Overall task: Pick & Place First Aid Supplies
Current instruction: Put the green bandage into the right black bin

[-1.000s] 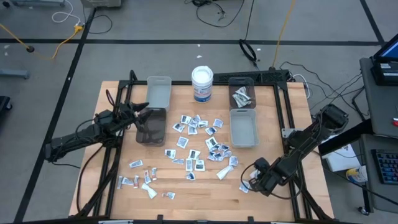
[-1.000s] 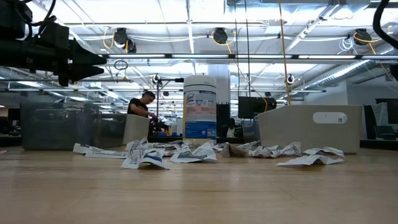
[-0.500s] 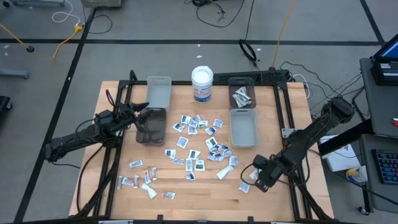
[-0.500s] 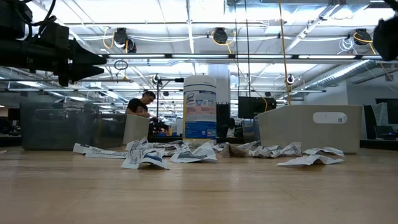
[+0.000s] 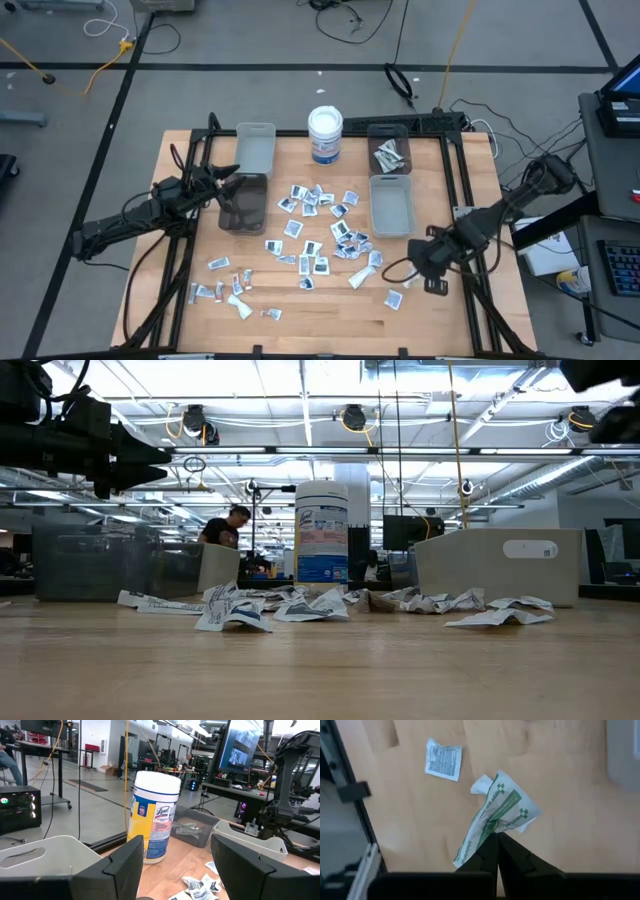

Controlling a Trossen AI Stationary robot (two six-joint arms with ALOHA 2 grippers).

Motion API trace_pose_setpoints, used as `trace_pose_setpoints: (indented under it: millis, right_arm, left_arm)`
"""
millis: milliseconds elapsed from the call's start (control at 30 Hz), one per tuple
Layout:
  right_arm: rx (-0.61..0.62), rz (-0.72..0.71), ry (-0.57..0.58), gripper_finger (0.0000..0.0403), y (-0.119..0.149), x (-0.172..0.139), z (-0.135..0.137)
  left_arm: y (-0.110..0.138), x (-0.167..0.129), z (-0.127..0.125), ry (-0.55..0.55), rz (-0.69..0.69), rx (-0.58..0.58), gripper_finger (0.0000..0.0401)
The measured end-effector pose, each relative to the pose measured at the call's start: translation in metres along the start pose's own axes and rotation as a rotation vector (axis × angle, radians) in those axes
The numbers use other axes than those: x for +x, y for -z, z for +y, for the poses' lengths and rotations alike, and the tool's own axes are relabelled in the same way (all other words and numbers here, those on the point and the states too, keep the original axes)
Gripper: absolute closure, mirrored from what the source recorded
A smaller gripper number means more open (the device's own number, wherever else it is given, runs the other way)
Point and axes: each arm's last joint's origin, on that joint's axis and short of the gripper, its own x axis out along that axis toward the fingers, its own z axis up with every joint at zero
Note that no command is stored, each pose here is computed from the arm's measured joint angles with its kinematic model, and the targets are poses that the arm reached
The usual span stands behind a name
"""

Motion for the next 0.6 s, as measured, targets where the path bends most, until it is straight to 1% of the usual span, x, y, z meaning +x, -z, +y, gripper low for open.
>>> trace_pose_setpoints:
  millis: [133, 367, 467, 600]
  right_arm:
    - [-0.105, 0.024, -0.026, 0.0403, -0.009, -0.009, 0.000]
    - [-0.267, 0.032, -0.009, 0.0403, -0.028, -0.018, -0.006]
    - [-0.273, 0.025, 0.013, 0.0403, -0.041, -0.023, -0.020]
    - [-0.207, 0.009, 0.061, 0.0403, -0.059, -0.030, -0.050]
  left_arm:
    - [0.000, 0.000, 0.000, 0.000, 0.000, 0.000, 0.0164]
    - [0.000, 0.000, 0.000, 0.000, 0.000, 0.000, 0.0164]
    - [0.000, 0.000, 0.000, 0.000, 0.000, 0.000, 0.0164]
    - [0.000, 0.000, 0.000, 0.000, 0.000, 0.000, 0.0164]
